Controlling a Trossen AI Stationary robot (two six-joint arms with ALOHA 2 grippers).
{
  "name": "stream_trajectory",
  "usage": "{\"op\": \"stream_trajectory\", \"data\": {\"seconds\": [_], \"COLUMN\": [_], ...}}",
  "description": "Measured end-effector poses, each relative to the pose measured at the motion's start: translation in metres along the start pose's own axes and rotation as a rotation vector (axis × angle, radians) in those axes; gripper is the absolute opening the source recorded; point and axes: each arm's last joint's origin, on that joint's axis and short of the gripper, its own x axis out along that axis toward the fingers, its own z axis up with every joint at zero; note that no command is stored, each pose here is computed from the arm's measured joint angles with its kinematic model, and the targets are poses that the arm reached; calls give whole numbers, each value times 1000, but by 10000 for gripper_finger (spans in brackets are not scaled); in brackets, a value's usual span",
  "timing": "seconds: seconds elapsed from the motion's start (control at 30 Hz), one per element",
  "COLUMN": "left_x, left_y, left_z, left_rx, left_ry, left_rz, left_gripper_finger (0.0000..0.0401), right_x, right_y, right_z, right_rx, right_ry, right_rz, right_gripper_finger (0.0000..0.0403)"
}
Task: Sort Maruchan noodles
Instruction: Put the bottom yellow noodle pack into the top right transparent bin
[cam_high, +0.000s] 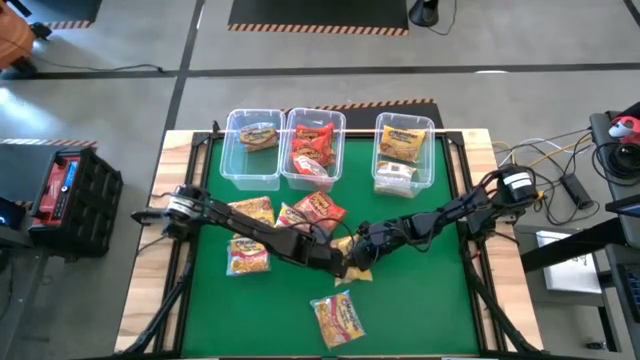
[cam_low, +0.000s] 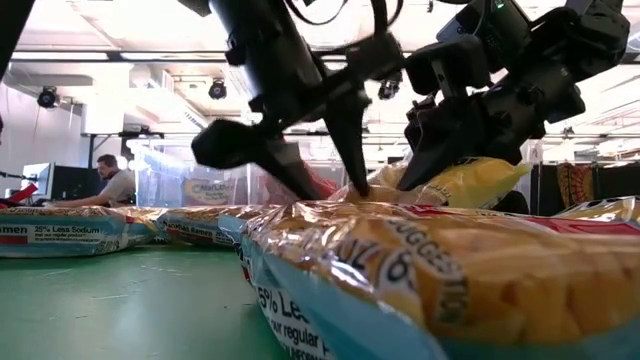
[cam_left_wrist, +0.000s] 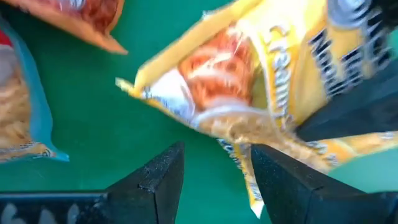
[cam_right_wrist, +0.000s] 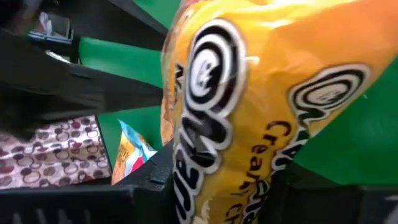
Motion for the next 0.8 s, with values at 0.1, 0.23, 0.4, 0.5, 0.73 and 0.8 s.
{"op": "stream_trajectory", "data": {"seconds": [0.1, 0.23, 0.4, 0.5, 0.73, 0.8], "left_x": [-11, -27, -32, -32, -31, -31], "left_y": [-1, 1, 7, 7, 6, 6], "left_z": [3, 7, 8, 8, 9, 10], "left_rx": [17, 42, 62, 71, 79, 80], "left_ry": [-27, -56, -72, -72, -74, -75], "left_rz": [-11, 11, 74, 74, 69, 68], "left_gripper_finger": [170, 170, 170, 170, 170, 170], "right_x": [-3, -15, -43, -63, -119, -137], "right_y": [2, 5, 11, 17, 30, 35], "right_z": [-1, -1, 2, 8, 35, 44], "right_rx": [-11, -39, -76, -104, -160, -204], "right_ry": [22, 39, 37, 13, -124, -185], "right_rz": [5, -22, -77, -71, -96, -134], "right_gripper_finger": [119, 123, 124, 123, 124, 124]}}
